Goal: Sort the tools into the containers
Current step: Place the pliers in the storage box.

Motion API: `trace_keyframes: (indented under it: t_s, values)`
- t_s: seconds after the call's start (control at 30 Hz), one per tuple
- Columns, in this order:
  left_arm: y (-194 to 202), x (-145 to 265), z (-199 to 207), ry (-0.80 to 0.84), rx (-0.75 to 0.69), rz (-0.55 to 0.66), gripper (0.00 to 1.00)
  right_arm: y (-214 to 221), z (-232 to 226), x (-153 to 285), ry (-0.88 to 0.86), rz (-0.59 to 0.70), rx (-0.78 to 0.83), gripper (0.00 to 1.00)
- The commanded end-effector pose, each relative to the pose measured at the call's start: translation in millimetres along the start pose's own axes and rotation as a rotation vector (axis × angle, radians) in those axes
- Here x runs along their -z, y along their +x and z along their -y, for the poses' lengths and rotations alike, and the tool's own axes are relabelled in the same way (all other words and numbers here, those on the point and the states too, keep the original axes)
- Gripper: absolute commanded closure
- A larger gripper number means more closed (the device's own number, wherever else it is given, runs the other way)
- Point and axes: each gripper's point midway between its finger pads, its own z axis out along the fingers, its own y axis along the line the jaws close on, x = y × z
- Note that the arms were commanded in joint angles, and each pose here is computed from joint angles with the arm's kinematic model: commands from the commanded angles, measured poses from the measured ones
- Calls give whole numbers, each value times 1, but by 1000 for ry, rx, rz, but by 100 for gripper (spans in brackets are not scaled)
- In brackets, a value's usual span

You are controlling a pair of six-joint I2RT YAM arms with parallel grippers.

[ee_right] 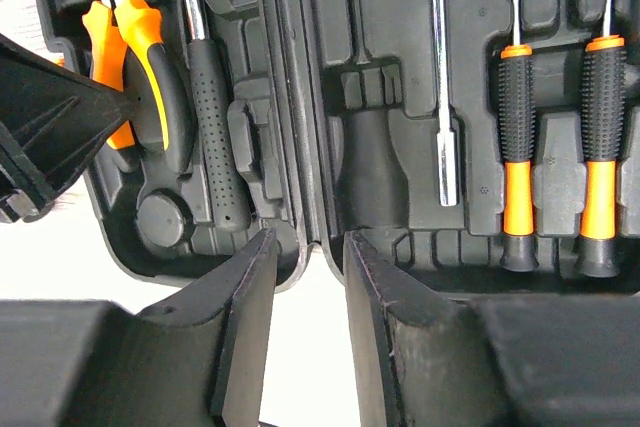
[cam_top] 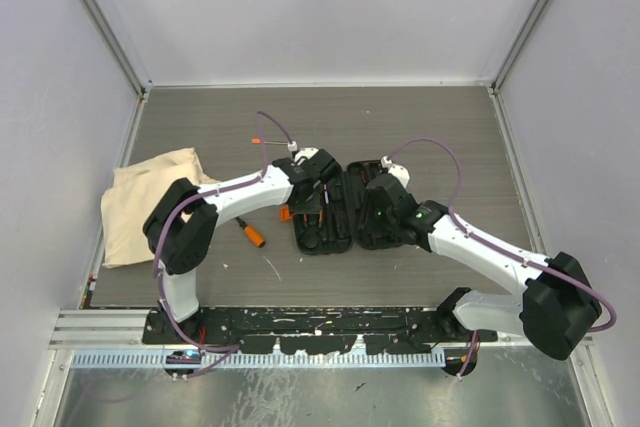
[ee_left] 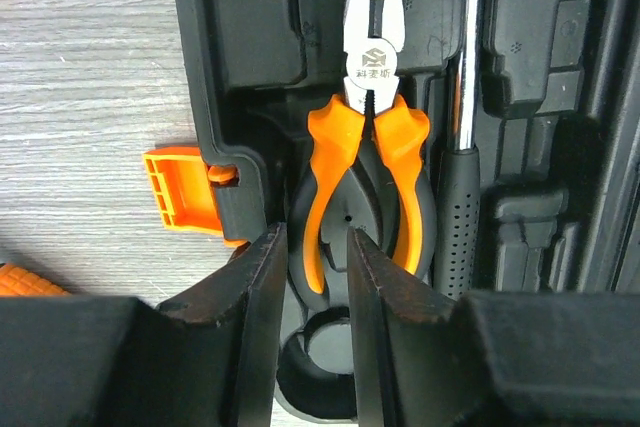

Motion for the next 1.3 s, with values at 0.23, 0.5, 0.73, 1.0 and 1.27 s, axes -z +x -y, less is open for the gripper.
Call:
trace_keyframes:
  t_s: [0.23, 0.5, 0.73, 1.0, 1.27]
  values:
    - [-54, 68, 11, 124, 15, 167, 67, -17, -21, 3, -83, 42, 41, 61]
    - [-63, 85, -4, 164, 7, 223, 66, -29, -56, -4, -183, 13, 125, 61]
    - [-57, 66, -48, 115, 53, 197, 70, -43, -85, -33, -209, -14, 122, 66]
    - [-38, 34, -76, 25, 37, 113, 74, -51, -93, -77, -128, -40, 152, 74]
    - [-31, 2, -74, -19, -3, 46, 76, -51, -97, -102, -94, -73, 185, 76]
